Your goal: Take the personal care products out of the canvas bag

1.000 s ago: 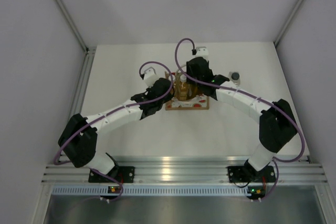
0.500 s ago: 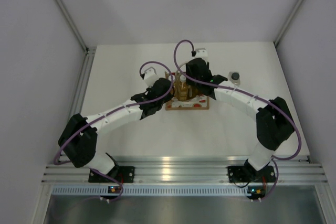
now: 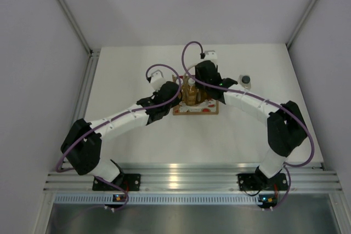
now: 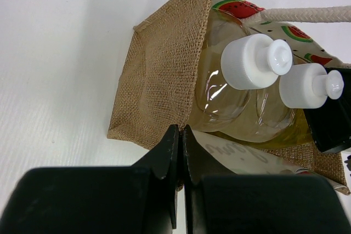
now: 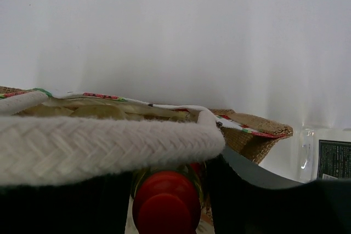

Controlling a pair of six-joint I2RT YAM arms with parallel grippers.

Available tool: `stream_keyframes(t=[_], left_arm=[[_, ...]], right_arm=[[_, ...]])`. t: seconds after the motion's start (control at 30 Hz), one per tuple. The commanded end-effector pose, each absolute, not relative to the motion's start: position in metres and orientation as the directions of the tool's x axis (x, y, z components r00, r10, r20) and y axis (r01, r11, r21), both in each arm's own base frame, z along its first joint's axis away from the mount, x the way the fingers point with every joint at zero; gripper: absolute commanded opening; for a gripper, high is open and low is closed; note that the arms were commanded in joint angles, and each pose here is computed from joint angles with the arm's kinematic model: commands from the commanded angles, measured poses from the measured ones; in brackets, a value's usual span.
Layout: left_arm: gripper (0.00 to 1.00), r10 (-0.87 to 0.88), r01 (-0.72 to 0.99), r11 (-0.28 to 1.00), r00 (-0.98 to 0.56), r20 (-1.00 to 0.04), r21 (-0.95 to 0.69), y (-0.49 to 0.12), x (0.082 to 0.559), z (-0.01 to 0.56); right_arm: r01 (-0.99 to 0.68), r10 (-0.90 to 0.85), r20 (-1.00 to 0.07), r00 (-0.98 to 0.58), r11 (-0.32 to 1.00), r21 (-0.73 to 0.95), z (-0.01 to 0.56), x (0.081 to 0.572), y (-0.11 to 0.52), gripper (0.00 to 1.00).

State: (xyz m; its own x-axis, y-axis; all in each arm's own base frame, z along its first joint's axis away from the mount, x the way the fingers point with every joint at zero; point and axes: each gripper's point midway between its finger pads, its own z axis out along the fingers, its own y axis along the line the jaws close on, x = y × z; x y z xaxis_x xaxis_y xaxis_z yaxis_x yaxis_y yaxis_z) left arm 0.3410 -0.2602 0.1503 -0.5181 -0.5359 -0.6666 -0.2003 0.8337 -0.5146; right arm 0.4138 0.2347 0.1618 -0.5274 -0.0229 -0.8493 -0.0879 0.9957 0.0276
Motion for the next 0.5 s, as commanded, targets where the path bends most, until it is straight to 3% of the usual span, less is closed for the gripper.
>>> stream_keyframes(t=[0.0, 0.07, 0.1, 0.13, 0.47], left_arm=[[0.0, -0.498, -0.184, 0.848, -0.593, -0.632, -0.496, -0.267, 0.324, 0.139], [0.0, -0.498, -0.184, 0.849, -0.593, -0.632, -0.496, -0.267, 0.325, 0.139], [0.0, -0.499, -0.183, 0.848, -0.594, -0.631, -0.497, -0.268, 0.324, 0.139], [0.0, -0.497, -0.185, 0.849, -0.597, -0.63, -0.495, -0.267, 0.324, 0.137], [0.0, -0.511, -0.193, 0.841, -0.591, -0.624, -0.506, -0.267, 0.324, 0.139]], right_arm=[[-0.083, -0.035, -0.825, -0.564, 0.996, 0.014, 0.151, 0.409, 0.229, 0.25], [-0.09, -0.03, -0.83, -0.556, 0.996, 0.025, 0.157, 0.409, 0.231, 0.14], [-0.091, -0.027, -0.834, -0.551, 0.995, 0.028, 0.162, 0.41, 0.231, 0.03], [-0.092, -0.024, -0.838, -0.545, 0.995, 0.031, 0.169, 0.411, 0.232, 0.0], [-0.116, -0.024, -0.874, -0.486, 0.993, 0.037, 0.225, 0.414, 0.233, 0.0]])
